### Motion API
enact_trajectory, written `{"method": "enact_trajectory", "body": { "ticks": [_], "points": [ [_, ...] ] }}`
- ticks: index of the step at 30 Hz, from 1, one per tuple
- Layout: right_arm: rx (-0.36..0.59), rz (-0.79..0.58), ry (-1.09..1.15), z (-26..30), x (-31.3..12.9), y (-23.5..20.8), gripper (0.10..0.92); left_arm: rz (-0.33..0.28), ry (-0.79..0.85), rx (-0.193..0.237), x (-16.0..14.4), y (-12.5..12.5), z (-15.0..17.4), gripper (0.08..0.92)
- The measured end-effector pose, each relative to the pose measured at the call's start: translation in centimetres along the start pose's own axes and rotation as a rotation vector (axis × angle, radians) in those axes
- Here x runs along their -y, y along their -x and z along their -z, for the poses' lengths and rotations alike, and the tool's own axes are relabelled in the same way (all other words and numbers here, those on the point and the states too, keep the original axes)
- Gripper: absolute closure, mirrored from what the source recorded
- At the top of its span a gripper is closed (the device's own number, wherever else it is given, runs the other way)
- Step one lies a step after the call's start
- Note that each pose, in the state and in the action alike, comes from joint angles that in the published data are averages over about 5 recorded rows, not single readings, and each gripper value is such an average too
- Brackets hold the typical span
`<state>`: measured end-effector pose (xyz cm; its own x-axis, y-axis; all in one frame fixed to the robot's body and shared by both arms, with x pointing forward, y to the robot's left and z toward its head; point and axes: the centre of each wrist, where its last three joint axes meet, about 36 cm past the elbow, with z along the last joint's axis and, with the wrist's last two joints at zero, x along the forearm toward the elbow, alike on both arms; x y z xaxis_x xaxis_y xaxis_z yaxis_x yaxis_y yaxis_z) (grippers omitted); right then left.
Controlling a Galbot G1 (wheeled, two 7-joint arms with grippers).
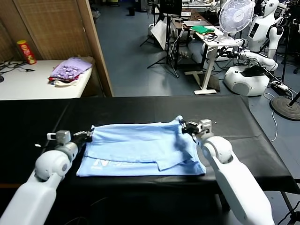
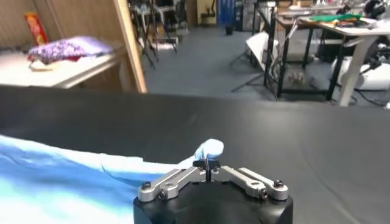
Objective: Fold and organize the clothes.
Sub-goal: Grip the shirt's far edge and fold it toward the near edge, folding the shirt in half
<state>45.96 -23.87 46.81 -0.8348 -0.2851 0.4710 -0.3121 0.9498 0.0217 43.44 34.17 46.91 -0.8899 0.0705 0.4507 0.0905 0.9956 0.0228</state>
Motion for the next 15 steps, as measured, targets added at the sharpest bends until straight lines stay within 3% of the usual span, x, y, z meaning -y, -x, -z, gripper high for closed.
{"method": "enact_trajectory", "body": {
  "ticks": [8,15],
  "points": [
    [-0.030,-0.013,-0.043,-2.1,-1.9,-3.5,0.901,0.035,0.081,-0.014,1.0,-4.2,-2.5,0.873],
    [-0.055,-0.026,-0.061,-3.8,-2.9,-5.0,0.899,0.047,0.113,-0.058,1.8,-6.7,-4.6,0.873]
  ]
}}
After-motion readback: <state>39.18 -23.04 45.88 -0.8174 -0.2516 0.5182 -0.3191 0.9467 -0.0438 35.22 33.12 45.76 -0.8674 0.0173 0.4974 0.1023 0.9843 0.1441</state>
